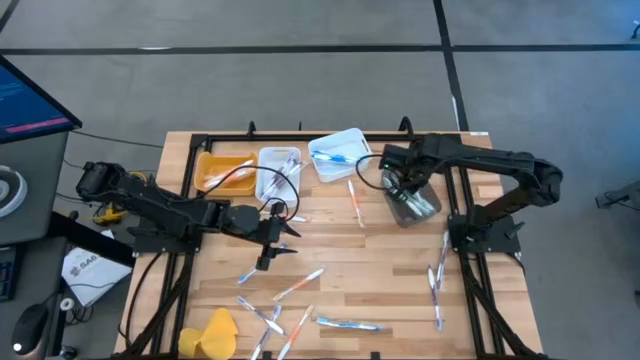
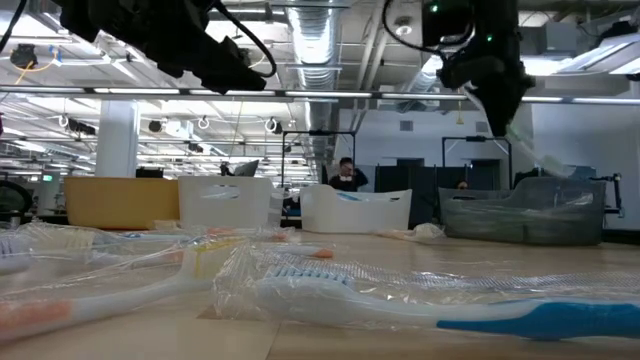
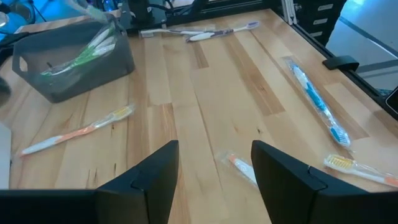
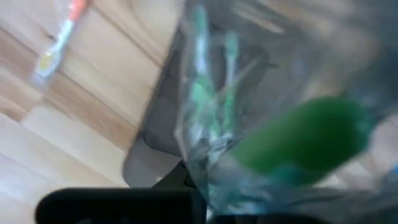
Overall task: Pick & Place Toothbrushes
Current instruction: Put the green toothbrush into the black bin
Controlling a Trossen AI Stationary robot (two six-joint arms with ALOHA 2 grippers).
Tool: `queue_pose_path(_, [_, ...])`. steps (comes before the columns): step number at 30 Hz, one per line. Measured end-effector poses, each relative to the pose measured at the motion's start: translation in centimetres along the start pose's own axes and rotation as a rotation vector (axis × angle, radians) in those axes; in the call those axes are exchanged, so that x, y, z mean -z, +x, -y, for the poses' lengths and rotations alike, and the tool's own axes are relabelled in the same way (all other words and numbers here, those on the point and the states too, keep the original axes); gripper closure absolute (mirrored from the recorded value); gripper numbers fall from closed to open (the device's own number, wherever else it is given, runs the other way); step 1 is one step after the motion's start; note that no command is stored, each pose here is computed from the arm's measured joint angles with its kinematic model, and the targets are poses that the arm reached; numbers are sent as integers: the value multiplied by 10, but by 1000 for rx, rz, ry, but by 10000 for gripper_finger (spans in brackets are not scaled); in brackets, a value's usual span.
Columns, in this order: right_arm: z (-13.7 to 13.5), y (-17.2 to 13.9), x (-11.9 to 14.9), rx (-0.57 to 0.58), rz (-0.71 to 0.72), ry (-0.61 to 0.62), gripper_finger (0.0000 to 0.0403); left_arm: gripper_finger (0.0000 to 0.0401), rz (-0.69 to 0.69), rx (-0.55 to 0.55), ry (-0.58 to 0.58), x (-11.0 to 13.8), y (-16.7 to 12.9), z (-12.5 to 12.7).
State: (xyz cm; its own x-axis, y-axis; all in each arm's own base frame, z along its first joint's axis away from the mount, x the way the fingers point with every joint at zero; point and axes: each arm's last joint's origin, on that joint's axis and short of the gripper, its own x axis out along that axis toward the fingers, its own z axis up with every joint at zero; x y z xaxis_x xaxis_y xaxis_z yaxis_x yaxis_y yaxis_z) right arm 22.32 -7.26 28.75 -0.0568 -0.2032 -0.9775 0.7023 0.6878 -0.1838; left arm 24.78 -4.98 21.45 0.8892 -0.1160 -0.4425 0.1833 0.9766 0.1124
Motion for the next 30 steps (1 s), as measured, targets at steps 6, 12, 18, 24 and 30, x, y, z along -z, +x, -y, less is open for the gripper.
queue_pose_path(6, [-2, 15, -7, 19, -88, -25, 371, 206, -17, -12, -1, 2, 0, -1])
queue_pose_path(12, [-4, 29, -15, 18, -179, -31, 371, 206, -21, -12, 0, 2, 0, -1])
queue_pose_path(18, [-5, 44, -23, 18, -249, -38, 371, 206, -21, -12, -1, 2, 0, -1])
queue_pose_path(24, [-3, 57, -29, 31, -334, -32, 371, 206, -21, -12, 0, 2, 0, -1])
queue_pose_path(30, [-3, 68, -34, 43, -376, -29, 371, 206, -24, -12, 0, 2, 0, -1])
